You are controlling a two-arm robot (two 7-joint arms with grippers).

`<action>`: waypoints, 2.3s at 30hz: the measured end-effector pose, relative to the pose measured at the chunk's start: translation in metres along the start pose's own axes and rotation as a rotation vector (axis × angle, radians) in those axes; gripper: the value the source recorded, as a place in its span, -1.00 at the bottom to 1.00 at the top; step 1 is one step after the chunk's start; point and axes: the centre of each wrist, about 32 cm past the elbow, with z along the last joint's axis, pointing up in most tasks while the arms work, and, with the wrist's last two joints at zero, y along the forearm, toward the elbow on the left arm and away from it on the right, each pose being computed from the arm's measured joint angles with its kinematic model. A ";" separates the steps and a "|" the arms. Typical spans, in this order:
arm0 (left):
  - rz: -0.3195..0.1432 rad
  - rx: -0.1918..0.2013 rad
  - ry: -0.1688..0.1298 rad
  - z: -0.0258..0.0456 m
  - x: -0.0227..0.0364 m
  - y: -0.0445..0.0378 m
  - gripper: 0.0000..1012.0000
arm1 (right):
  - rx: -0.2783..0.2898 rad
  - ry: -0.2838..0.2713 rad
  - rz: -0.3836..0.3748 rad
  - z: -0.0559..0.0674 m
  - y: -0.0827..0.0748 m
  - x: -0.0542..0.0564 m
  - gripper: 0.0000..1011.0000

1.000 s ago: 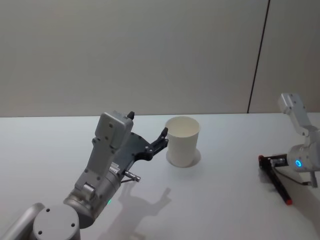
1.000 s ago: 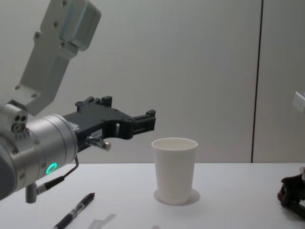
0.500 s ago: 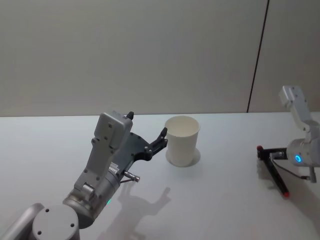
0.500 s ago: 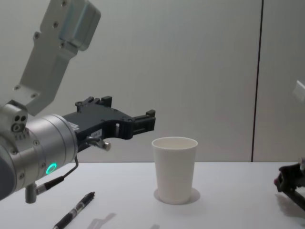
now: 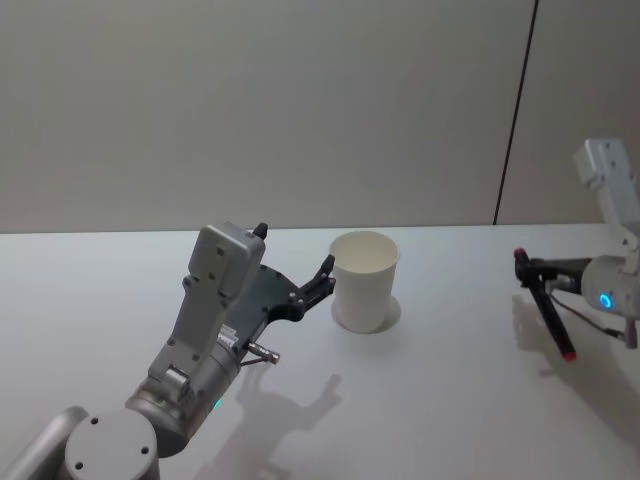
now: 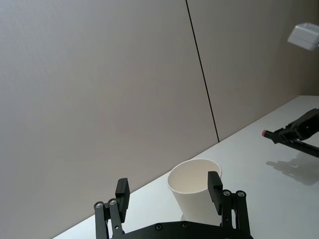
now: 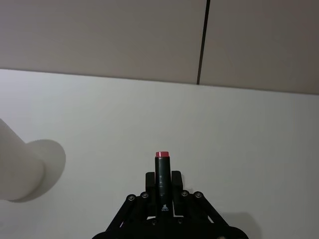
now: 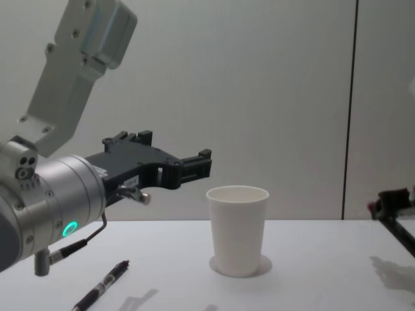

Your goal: Place the pen into the pen holder.

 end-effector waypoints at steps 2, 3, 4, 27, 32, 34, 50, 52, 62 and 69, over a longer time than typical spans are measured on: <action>0.000 0.000 0.000 0.0000 0.0000 0.0000 0.98 | 0.035 -0.007 0.003 -0.001 -0.003 0.000 -0.67; 0.000 0.000 0.000 0.0000 0.0000 0.0000 0.98 | 0.045 -0.009 0.004 -0.001 -0.004 0.000 -0.67; 0.000 0.000 0.000 0.0000 0.0000 0.0000 0.98 | 0.068 -0.014 0.006 -0.002 -0.006 0.000 -0.67; 0.000 0.000 0.000 0.0000 0.0000 0.0000 0.98 | 0.419 -0.113 0.026 -0.021 -0.025 -0.007 -0.67; 0.000 0.000 0.000 0.0000 0.0000 0.0000 0.98 | 0.494 -0.139 0.030 -0.026 -0.026 -0.011 -0.67; 0.000 0.000 0.000 0.0000 0.0000 0.0000 0.98 | 0.528 -0.151 0.032 -0.029 -0.026 -0.013 -0.67; 0.000 0.000 0.000 0.0000 0.0000 0.0000 0.98 | 0.773 -0.230 0.043 -0.046 -0.021 -0.030 -0.67; 0.000 0.000 0.000 0.0000 0.0000 0.0000 0.98 | 0.806 -0.241 0.046 -0.049 -0.019 -0.033 -0.67; 0.000 0.000 0.000 0.0000 0.0000 0.0000 0.98 | 0.967 -0.282 0.066 -0.060 -0.005 -0.050 -0.67; 0.000 0.000 0.000 0.0000 0.0000 0.0000 0.98 | 1.087 -0.295 0.089 -0.067 0.009 -0.065 -0.67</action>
